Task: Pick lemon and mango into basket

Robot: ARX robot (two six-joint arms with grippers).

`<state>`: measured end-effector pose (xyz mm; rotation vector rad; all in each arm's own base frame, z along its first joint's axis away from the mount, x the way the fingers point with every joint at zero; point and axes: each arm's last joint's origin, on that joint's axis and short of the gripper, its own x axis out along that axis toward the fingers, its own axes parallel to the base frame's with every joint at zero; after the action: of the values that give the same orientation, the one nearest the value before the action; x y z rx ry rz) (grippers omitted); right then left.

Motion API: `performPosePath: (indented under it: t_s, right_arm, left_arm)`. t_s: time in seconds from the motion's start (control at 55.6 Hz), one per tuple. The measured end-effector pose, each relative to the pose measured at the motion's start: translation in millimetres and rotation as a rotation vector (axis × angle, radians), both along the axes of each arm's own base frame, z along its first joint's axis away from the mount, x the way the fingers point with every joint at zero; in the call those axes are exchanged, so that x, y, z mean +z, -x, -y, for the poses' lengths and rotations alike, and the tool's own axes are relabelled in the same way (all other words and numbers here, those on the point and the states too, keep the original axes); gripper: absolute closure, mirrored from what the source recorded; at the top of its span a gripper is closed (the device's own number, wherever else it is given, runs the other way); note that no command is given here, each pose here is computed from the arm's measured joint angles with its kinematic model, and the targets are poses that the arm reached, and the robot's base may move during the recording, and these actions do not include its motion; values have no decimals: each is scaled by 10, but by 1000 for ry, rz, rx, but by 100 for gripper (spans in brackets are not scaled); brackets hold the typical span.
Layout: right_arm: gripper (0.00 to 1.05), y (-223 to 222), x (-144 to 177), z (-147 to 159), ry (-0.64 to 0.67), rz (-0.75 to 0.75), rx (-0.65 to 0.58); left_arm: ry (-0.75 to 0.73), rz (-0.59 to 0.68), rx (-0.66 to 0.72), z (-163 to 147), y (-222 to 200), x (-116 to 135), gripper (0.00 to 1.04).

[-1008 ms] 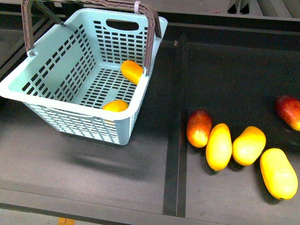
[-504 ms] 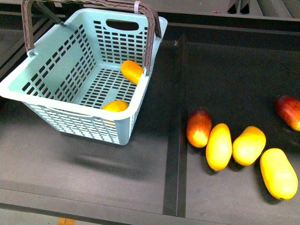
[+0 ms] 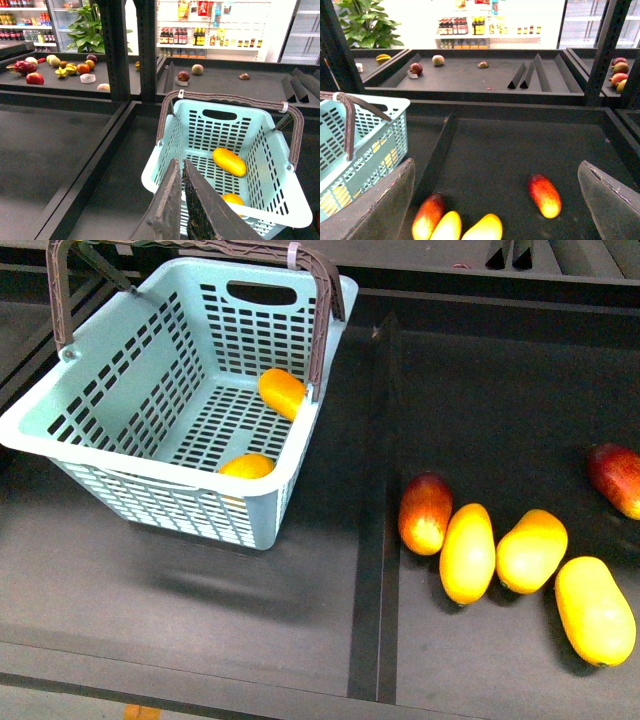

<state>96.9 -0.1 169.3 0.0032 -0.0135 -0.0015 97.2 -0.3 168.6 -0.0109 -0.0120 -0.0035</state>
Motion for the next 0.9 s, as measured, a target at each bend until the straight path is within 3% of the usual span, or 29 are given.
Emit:
performPosePath:
  t_s: [0.504, 0.594, 0.81, 0.9]
  right_arm:
    - [9, 0, 0, 0, 0, 0, 0]
    - [9, 0, 0, 0, 0, 0, 0]
    - [9, 0, -1, 0, 0, 0, 0]
    - [9, 0, -1, 0, 0, 0, 0]
  left_arm:
    - [0, -1, 0, 0, 0, -1, 102]
    - [0, -1, 0, 0, 0, -1, 80]
    - [0, -1, 0, 0, 0, -1, 40]
    - [0, -1, 0, 0, 0, -1, 14]
